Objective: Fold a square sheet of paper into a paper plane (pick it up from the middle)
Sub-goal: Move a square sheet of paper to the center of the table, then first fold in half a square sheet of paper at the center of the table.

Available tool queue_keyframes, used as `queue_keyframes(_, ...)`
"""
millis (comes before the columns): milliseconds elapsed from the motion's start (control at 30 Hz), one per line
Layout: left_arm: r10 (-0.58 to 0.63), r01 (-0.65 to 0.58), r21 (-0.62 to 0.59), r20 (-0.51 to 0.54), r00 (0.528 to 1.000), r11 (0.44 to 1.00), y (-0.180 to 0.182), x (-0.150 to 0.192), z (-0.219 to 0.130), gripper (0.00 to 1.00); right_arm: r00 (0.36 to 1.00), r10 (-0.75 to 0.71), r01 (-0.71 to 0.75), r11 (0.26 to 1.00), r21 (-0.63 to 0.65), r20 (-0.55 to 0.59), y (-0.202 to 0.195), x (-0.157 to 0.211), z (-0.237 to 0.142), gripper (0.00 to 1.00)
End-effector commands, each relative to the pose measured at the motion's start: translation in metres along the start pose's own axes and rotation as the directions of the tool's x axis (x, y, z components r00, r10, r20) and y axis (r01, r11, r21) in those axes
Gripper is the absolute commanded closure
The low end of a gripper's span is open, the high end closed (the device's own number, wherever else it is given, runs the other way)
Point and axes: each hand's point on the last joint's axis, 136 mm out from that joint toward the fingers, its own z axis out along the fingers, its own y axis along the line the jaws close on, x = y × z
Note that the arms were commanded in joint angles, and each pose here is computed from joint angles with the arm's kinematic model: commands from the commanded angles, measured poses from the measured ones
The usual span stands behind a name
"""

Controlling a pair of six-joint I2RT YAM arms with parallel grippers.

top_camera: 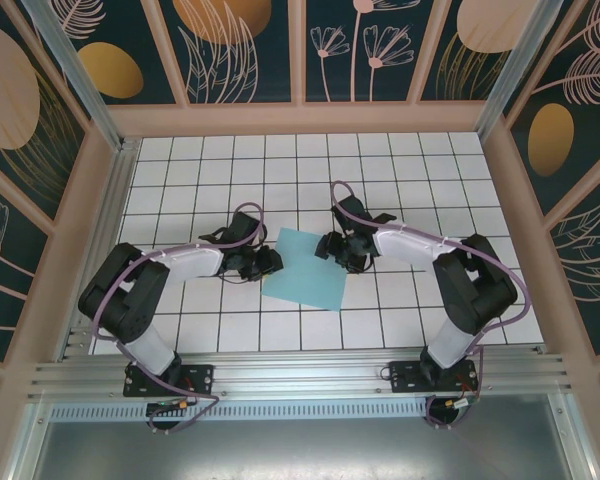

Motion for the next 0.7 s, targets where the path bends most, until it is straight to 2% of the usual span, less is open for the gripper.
queue_keyframes(0,-0.006,0.007,0.025,-0.006,1.000,1.000,-0.007,-0.003,0.006,0.71,0.999,-0.001,0.003,0.999,0.051,-0.035,-0.010,0.007,0.009,0.27)
queue_keyframes(333,-0.025,0.023,-0.042,-0.047,0.999,0.999,0.014,0.007,0.018,0.74,0.995,-0.036,0.033,0.999,-0.031,-0.094,0.007,0.012,0.026,0.22)
queue_keyframes(567,-0.028,0.021,-0.091,-0.069,0.997,0.996,0.027,0.012,0.023,0.75,0.993,-0.059,0.051,0.995,-0.083,-0.101,0.019,0.010,0.033,0.13)
queue_keyframes(667,-0.021,0.013,-0.109,-0.074,0.997,0.994,0.030,0.013,0.023,0.75,0.993,-0.065,0.055,0.993,-0.103,-0.094,0.025,0.007,0.035,0.12)
